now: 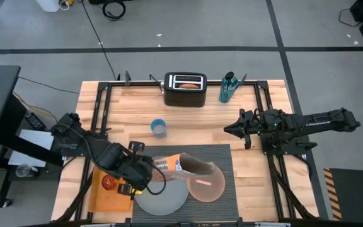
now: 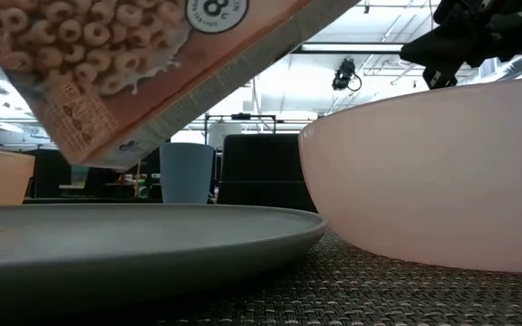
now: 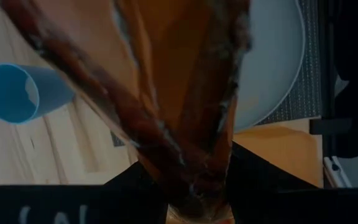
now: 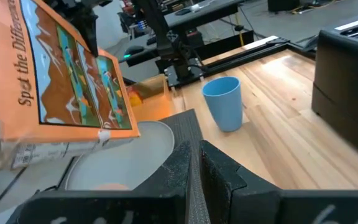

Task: Arrange a breakfast setting
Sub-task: Pour the cereal from the cereal box into the light orange bowl

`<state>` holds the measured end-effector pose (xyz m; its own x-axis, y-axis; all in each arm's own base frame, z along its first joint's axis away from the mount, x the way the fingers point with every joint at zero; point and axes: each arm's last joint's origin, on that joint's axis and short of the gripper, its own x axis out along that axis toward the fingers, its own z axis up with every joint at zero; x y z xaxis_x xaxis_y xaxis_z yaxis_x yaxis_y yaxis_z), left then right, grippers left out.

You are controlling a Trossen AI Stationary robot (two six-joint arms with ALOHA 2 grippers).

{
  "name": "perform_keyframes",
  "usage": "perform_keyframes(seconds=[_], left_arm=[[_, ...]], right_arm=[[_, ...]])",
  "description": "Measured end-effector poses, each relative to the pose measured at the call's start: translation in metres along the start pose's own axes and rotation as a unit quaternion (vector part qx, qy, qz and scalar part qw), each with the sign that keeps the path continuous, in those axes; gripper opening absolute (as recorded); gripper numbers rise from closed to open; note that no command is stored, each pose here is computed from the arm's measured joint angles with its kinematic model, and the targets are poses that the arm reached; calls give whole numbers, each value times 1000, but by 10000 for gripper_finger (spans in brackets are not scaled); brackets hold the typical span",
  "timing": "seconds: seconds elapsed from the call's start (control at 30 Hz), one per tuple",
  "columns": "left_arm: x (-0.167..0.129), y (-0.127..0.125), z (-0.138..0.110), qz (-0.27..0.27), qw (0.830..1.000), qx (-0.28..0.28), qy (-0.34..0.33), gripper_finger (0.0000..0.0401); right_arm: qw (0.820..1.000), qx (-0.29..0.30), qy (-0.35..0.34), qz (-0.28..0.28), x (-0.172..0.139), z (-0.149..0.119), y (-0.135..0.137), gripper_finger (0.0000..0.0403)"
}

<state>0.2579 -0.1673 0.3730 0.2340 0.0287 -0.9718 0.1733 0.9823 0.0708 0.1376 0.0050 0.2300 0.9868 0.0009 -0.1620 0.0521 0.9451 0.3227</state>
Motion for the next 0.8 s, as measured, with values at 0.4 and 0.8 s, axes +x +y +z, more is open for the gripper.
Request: perform_keyframes(seconds=[0.4, 0.8], left_arm=[[4, -3, 11, -4, 1000, -21, 1, 127], [14, 15, 17, 48, 999, 21, 4, 126]], right_arm=[[997, -28, -12, 68, 5, 0, 19, 37], [980, -183, -19, 71, 26, 21, 65, 13]])
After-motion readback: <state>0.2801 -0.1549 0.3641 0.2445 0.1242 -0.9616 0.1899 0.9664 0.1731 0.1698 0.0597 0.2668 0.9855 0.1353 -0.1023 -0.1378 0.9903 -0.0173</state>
